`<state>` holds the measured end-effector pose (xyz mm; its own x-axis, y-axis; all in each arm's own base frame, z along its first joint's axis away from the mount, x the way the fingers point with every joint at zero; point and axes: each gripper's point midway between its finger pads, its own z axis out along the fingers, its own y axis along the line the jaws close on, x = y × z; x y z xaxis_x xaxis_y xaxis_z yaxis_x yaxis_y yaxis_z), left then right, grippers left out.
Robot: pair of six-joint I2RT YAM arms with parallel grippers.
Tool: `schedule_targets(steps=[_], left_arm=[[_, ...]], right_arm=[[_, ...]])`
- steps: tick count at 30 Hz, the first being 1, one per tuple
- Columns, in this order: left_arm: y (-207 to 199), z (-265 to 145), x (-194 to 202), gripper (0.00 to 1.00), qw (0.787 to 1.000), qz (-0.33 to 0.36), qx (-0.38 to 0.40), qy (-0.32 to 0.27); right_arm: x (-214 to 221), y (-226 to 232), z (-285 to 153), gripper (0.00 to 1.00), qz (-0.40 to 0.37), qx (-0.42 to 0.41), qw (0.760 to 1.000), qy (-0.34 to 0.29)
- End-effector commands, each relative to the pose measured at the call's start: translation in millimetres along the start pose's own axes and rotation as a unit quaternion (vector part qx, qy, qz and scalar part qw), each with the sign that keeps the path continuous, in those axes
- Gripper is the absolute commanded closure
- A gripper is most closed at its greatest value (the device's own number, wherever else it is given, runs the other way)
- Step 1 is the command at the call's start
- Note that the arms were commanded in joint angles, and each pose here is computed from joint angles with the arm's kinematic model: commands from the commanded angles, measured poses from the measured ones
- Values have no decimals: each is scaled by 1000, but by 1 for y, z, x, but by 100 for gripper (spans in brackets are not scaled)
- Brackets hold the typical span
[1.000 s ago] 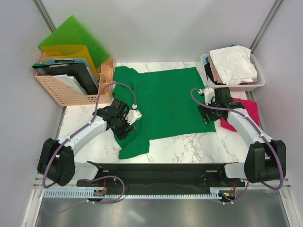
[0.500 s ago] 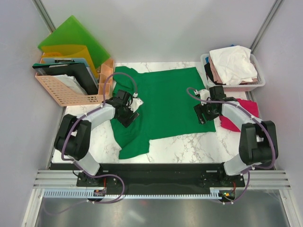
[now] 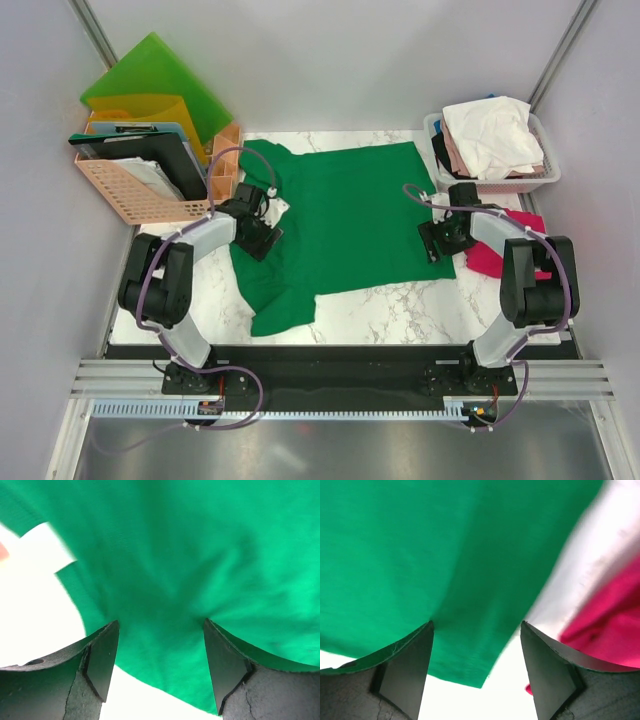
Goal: Fold and stack the t-shirts
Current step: Flatten out the tshirt
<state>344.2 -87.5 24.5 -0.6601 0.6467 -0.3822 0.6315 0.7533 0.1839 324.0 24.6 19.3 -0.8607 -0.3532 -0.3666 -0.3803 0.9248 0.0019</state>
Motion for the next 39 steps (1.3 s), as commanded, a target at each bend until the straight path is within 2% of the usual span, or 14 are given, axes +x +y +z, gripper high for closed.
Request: schedule_targets(steps=[1, 10, 14, 21, 24, 27, 30, 31, 33, 34, 35, 36, 38, 39], left_arm=[[33, -5, -23, 25, 998, -28, -30, -38], [49, 0, -25, 25, 998, -36, -28, -39], [54, -11, -25, 25, 997, -46, -33, -61], [54, -36, -20, 25, 995, -25, -47, -90], [62, -42, -15, 25, 994, -17, -65, -85], [63, -66, -22, 25, 991, -21, -72, -115], [60, -115, -40, 25, 980, -38, -81, -177], [57, -135, -45, 25, 975, -42, -80, -202], [59, -195, -58, 24, 952, -56, -112, -278], [61, -215, -60, 24, 944, -63, -127, -297], [60, -245, -60, 23, 931, -69, -144, -330], [63, -264, -61, 19, 922, -87, -150, -346], [58, -277, -56, 15, 920, -98, -129, -357], [59, -281, -52, 14, 916, -110, -130, -362]], right_arm=[[3, -21, 2, 22, 20, 28, 999, -2], [20, -42, 10, 22, 45, 33, 998, 10], [22, -54, 9, 23, 45, 55, 997, 2], [15, -43, -14, 22, 45, 22, 998, -38], [9, -35, -30, 22, 40, 3, 998, -50], [-1, -29, -58, 21, 22, 1, 997, -74], [-18, -29, -110, 21, -3, 27, 992, -123], [-36, -32, -150, 21, -16, 59, 982, -177], [-49, -34, -197, 18, -23, 98, 967, -234], [-60, -33, -245, 16, -28, 138, 944, -297], [-70, -33, -271, 14, -12, 155, 926, -344], [-74, -30, -290, 3, -5, 163, 912, -375], [-82, -18, -320, 2, 21, 151, 885, -439], [-85, -12, -320, 2, 26, 133, 882, -452]])
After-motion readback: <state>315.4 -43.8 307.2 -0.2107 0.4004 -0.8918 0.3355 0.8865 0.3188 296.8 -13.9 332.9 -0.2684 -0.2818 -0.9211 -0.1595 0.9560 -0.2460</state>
